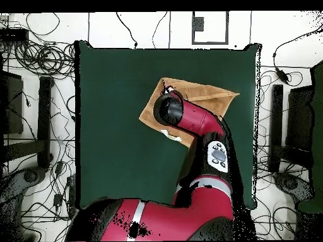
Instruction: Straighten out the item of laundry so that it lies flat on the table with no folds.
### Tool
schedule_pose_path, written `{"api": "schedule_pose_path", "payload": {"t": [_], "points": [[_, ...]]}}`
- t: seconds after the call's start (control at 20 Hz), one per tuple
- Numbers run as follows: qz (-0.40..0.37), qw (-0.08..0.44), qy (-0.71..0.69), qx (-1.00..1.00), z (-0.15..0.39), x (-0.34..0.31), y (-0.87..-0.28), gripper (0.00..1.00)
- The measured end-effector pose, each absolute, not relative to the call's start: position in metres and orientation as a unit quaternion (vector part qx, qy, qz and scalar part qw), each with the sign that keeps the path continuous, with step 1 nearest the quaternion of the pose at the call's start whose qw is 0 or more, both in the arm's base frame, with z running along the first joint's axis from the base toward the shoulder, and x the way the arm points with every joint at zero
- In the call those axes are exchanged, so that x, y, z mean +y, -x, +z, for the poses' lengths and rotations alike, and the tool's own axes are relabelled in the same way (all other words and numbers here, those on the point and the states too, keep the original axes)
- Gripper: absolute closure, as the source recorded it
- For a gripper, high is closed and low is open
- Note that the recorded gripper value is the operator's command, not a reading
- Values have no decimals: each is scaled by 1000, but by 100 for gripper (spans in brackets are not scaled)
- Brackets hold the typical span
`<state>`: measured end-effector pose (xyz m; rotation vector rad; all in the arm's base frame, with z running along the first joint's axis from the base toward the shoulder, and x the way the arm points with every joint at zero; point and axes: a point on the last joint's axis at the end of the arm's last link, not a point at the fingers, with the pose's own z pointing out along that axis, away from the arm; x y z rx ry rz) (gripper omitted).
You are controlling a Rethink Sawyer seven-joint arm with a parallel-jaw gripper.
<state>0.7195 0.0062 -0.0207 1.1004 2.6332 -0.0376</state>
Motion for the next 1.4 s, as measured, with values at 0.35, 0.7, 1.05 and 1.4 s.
{"api": "schedule_pose_path", "payload": {"t": [0.35, 0.7, 1.05, 1.4], "points": [[-17, 133, -386, 913, -29, 2, -709, 0], [-18, 129, -386, 913, -34, 2, -705, 0], [-20, 126, -388, 913, -43, 2, -701, 0], [-18, 131, -391, 911, -44, 1, -703, 0]]}}
